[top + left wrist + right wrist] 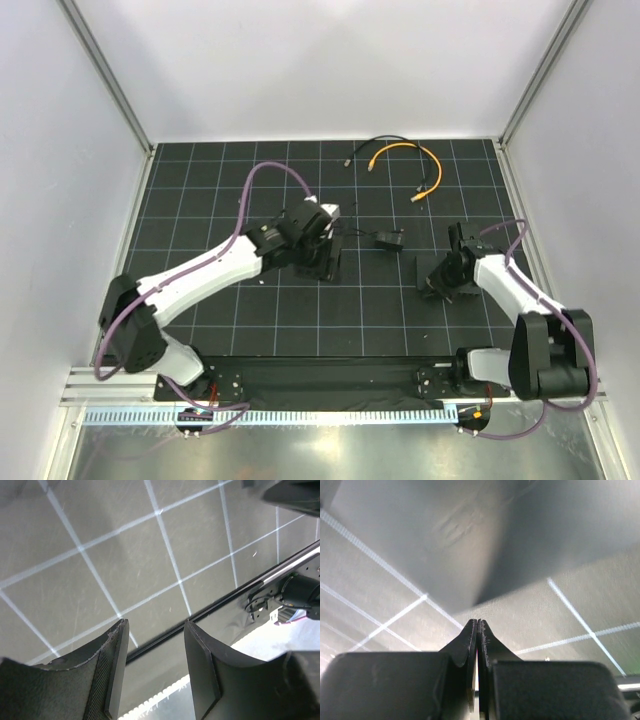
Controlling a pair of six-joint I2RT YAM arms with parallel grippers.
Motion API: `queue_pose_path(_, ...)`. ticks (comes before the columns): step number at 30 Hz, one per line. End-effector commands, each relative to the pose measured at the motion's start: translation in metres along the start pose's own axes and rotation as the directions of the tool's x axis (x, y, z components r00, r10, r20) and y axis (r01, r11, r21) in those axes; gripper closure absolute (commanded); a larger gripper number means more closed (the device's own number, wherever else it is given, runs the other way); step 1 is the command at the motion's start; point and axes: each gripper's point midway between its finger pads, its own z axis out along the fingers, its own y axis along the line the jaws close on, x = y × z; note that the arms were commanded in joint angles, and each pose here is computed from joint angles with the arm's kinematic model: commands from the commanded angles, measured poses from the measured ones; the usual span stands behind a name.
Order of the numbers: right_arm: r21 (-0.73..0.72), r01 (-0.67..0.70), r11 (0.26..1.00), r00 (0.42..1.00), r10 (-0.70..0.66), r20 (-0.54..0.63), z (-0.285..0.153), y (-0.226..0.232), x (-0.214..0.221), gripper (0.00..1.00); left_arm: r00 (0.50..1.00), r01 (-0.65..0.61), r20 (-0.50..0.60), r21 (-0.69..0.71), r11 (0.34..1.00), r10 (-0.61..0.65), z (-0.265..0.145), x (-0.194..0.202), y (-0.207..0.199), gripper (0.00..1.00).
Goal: Pull the plug from the switch port
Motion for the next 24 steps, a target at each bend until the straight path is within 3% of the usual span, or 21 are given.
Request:
queue_pose_path(1,-0.009,0.100,0.995,0.994,-0.099,0.053,-0.024,0.000,0.001,0.99,0.993,0.073,0.090,0.034,0.997,-0.076,-0.020,0.001,0.001,0.48)
queue_pose_path(7,-0.013,0.352,0.936,0.934,-0.350,0.069,-0.044,0.014,0.002,0.90,0.960,0.242,0.107,0.159,0.957,-0.261,0.001,0.038,0.011,0.46)
queue_pose_path(10,-0.044,0.460,0.887,0.880,-0.449,0.153,-0.051,0.040,-0.003,0.81,0.939,0.290,0.132,0.188,0.938,-0.317,0.005,0.058,0.026,0.45)
queue_pose_path(12,-0.092,0.485,0.870,0.862,-0.458,0.216,-0.052,0.059,-0.007,0.76,0.910,0.300,0.209,0.263,0.917,-0.358,-0.010,0.050,0.025,0.45)
queue_pose_path(14,-0.102,0.489,0.866,0.858,-0.457,0.234,-0.045,0.066,-0.008,0.66,0.886,0.342,0.232,0.256,0.904,-0.401,-0.002,0.068,0.046,0.41)
queue_pose_path(16,0.002,0.466,0.885,0.851,-0.449,0.272,-0.034,0.055,-0.024,0.53,0.852,0.327,0.293,0.351,0.878,-0.435,-0.016,0.062,0.045,0.37)
queue_pose_path(18,0.091,0.456,0.885,0.836,-0.461,0.299,-0.030,0.041,-0.034,0.45,0.831,0.337,0.301,0.396,0.854,-0.468,-0.020,0.069,0.054,0.35)
queue_pose_path(19,0.106,0.454,0.885,0.834,-0.464,0.299,-0.028,0.038,-0.035,0.35,0.829,0.335,0.301,0.407,0.850,-0.471,-0.022,0.070,0.056,0.34)
queue_pose_path(20,0.116,0.461,0.880,0.834,-0.474,0.283,-0.024,0.032,-0.033,0.31,0.827,0.348,0.297,0.395,0.850,-0.477,-0.019,0.076,0.063,0.34)
queue_pose_path(22,0.035,0.502,0.864,0.835,-0.495,0.239,-0.018,0.040,-0.018,0.21,0.805,0.347,0.319,0.433,0.832,-0.501,-0.027,0.076,0.066,0.33)
queue_pose_path(24,-0.068,0.538,0.840,0.830,-0.513,0.220,-0.012,0.048,-0.002,0.19,0.781,0.380,0.311,0.453,0.807,-0.542,-0.023,0.085,0.074,0.33)
